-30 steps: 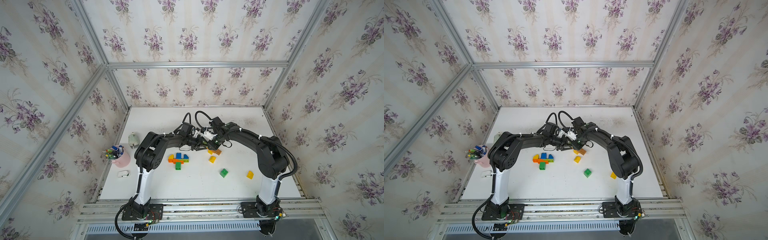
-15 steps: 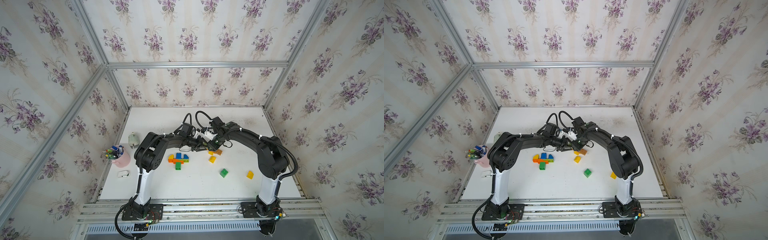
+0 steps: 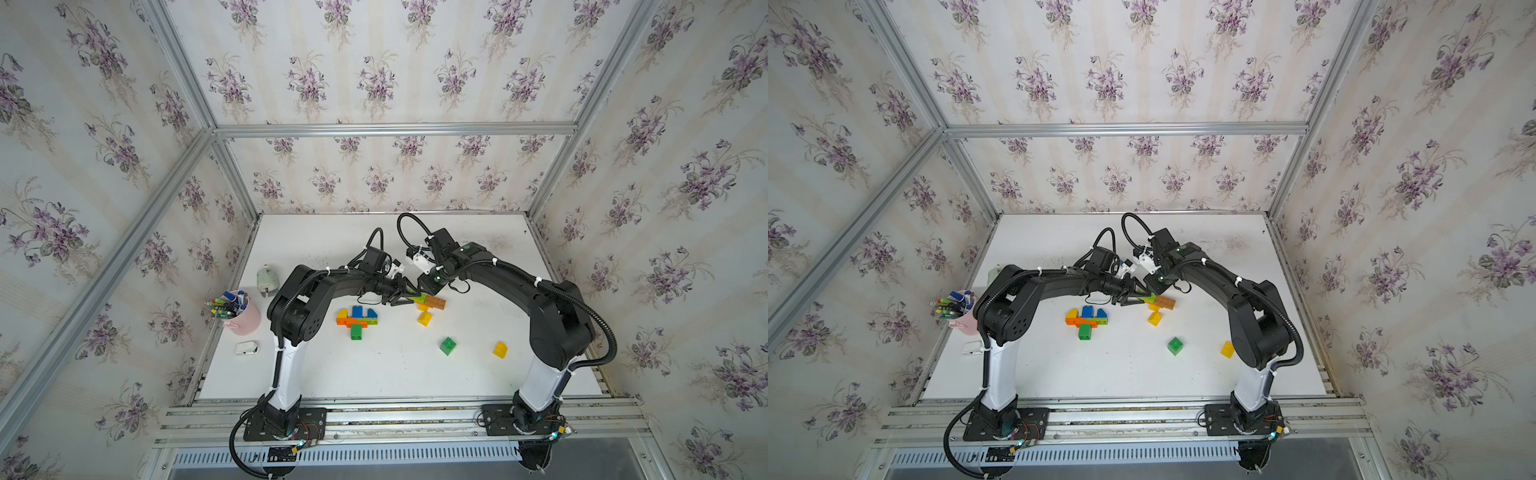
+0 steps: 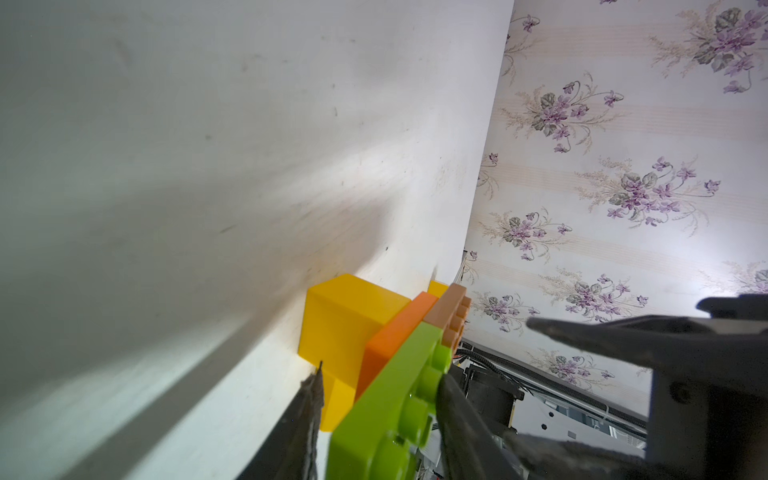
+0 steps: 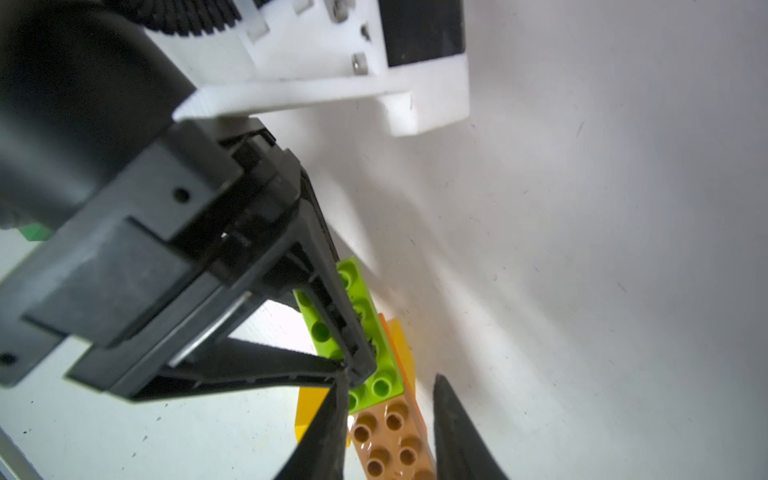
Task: Assemble a fork with lego
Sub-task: Assemble the lego brick with the lego brick.
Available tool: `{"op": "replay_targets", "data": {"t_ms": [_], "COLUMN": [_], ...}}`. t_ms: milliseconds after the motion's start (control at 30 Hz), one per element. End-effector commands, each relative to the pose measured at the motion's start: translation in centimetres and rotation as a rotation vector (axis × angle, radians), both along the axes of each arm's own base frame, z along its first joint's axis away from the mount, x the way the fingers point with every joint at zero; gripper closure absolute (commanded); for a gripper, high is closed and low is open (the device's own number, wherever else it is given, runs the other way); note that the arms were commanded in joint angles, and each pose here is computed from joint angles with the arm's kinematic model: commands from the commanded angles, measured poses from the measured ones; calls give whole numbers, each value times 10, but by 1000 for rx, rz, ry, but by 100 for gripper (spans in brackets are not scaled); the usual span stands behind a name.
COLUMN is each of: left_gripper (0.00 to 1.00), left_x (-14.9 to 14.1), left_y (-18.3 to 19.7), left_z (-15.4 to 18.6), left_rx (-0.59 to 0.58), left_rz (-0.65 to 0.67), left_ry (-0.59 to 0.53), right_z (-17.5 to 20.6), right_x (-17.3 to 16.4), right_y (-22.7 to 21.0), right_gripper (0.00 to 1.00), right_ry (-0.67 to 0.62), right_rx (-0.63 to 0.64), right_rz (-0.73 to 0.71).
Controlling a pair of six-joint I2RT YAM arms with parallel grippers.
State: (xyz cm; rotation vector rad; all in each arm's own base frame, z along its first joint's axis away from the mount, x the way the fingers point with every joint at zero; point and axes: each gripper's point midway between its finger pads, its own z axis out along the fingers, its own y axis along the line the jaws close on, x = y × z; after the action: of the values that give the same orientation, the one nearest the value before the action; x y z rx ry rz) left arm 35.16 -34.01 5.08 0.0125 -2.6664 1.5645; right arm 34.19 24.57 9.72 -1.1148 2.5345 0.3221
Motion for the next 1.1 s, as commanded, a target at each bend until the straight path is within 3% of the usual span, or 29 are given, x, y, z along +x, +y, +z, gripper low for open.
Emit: {"op": "replay_targets", "data": {"t_ms": [0, 600, 1067], "left_gripper": [55, 55, 53], "left_x": [-7, -7, -4], "left_y": [8, 10, 7], "left_z": [-14, -11, 5], "left_rx": [67, 71, 58], "left_rz": [19, 24, 24], "left_ry": [41, 34, 6], "right_z": [-3, -46, -27], "right_x": [1, -20, -8], "right_y": [0, -19, -22], "right_gripper": [68, 71, 69], "right_ry": [2, 70, 30], "right_rx": [4, -64, 15], "right_rz": [-16, -47, -63]}}
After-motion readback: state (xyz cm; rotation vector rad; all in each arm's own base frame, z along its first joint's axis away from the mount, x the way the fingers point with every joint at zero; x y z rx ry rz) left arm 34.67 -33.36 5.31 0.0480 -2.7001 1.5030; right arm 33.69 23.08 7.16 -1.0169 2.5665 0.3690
